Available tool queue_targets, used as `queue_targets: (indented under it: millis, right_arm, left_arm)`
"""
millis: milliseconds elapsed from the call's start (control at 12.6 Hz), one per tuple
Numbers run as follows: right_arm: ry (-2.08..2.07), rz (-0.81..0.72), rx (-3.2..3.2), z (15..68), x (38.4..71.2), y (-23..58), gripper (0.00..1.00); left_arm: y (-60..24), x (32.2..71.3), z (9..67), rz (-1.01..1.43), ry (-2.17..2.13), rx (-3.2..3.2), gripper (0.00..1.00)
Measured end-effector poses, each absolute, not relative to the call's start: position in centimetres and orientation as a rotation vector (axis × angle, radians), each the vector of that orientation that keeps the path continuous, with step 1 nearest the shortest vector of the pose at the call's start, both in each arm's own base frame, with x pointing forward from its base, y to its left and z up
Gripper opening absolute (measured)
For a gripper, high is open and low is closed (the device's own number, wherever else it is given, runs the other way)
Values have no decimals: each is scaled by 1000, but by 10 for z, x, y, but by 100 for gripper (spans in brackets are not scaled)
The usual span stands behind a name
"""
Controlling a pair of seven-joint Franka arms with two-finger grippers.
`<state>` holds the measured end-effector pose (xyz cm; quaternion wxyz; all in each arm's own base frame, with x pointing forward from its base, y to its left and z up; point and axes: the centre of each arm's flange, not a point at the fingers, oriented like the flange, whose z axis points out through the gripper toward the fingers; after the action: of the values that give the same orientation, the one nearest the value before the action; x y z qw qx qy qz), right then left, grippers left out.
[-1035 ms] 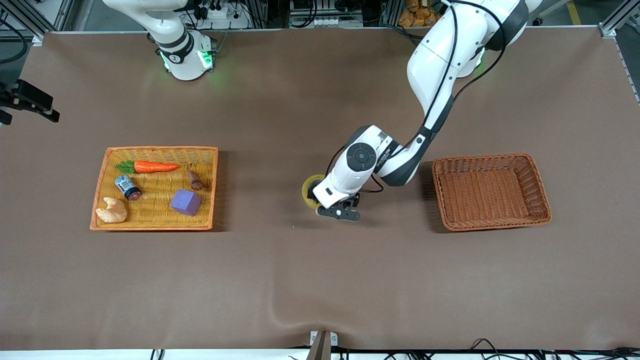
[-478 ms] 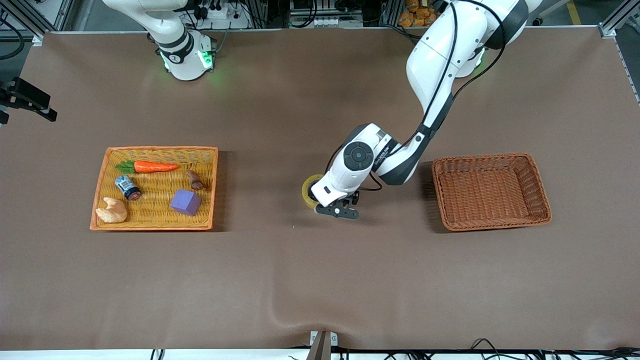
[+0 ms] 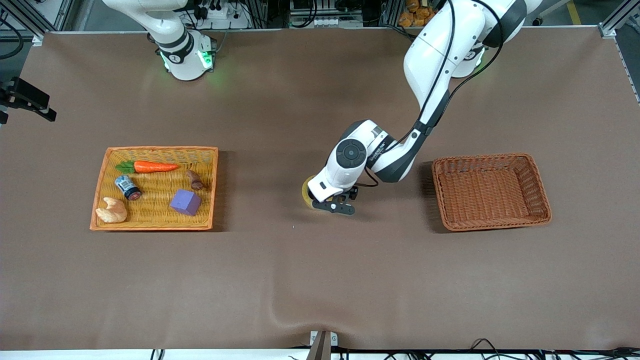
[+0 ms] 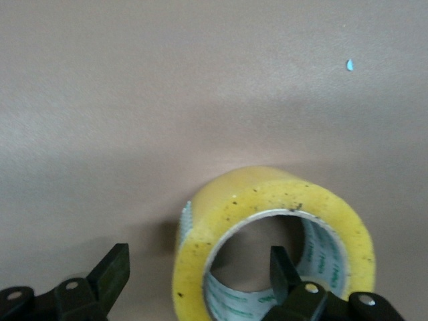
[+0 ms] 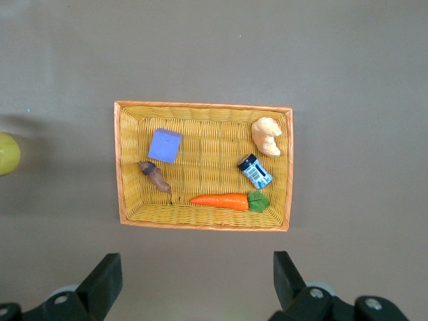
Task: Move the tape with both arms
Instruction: 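Close the left gripper on the tape roll and lift it, then carry the tape roll into the brown basket with the left gripper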
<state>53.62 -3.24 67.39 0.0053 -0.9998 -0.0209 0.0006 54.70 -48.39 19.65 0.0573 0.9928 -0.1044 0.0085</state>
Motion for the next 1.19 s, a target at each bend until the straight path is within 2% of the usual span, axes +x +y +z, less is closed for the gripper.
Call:
queue_targets:
  millis: [478,717,1195]
  right_arm:
    - [-66,2,-3130,674,536,-32,100]
    - [-68,-5,-3130,676,536,-32,100]
    - [-68,-12,-3130,678,536,-31,100]
  left_arm:
    - [-481,551,200,52,-336,3023,24]
    - [-473,557,208,28,-323,3046,22]
    - [-430,585,309,29,-234,3101,22]
